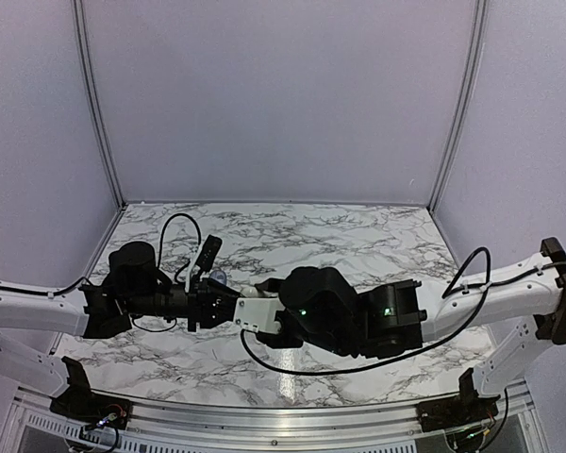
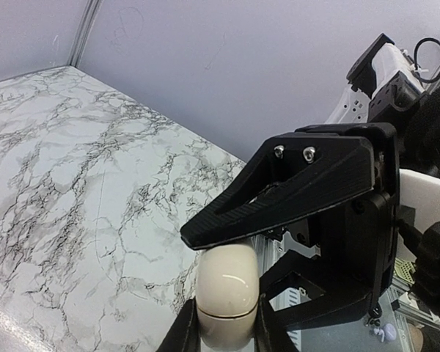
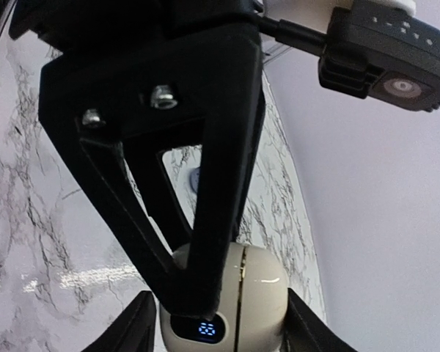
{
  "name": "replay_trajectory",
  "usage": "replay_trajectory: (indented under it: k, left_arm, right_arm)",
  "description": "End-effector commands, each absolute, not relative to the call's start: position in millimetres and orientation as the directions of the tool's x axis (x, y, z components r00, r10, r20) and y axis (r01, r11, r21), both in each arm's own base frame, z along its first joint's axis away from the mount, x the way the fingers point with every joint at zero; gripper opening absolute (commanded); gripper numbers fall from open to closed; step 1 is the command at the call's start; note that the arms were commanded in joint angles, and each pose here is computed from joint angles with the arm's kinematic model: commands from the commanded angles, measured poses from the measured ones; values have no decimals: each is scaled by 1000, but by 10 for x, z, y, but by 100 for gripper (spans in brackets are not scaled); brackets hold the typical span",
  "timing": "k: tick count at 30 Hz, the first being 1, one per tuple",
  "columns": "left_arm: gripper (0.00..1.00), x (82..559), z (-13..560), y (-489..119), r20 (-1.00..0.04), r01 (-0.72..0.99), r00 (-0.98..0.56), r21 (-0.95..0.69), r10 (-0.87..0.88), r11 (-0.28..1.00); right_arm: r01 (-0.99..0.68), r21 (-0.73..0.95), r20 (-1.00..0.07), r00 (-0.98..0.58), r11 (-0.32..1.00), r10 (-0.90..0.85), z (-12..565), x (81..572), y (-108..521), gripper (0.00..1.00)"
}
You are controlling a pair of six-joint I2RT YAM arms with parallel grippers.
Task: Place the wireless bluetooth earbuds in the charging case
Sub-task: Pass from the left arm to the right, then place the charging case with the earbuds at the center of the board.
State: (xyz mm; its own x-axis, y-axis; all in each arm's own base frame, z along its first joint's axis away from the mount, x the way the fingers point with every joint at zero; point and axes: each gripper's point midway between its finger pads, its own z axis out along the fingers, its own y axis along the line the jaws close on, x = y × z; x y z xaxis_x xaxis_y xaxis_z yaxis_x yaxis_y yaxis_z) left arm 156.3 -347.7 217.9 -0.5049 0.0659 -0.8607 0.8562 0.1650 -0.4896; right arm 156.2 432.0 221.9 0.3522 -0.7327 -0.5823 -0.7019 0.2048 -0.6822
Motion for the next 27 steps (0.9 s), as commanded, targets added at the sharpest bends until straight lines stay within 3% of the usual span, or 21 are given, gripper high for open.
replay_trajectory:
  k: [1,8,11,14,19,22,27]
  left_arm:
    - [0,1630,2324,-3499,-861,854,-507,-496,35,159]
    - [0,1642,2319,-3481,-862,853,-506,-495,33,166]
    - [18,1635,2317,-3467,-867,860,-496,-484,41,161]
    - [55,1660,2318,-3399,-872,865,-487,-474,50,168]
    - [77,1826,2272,-3166,-890,865,-454,-429,41,261]
    - [98,1998,2283,-2939,-907,834,-421,-396,-21,383]
    - [99,2357,2229,-2453,-905,664,-400,-397,-148,633]
  right_arm:
    - [-670,-709,-579,373,221,-725,2400,1560,4375,49]
    - [-670,-713,-565,377,205,-734,2353,1558,4363,37]
    - [-681,-700,-579,366,214,-729,2355,1548,4364,34]
    - [-710,-663,-615,335,238,-714,2368,1582,4352,32]
    - [-770,-554,-711,239,317,-662,2422,1762,4278,31]
    - [-808,-474,-758,171,351,-629,2370,1891,4253,31]
    - [-849,-289,-814,-26,442,-581,2133,2243,4321,31]
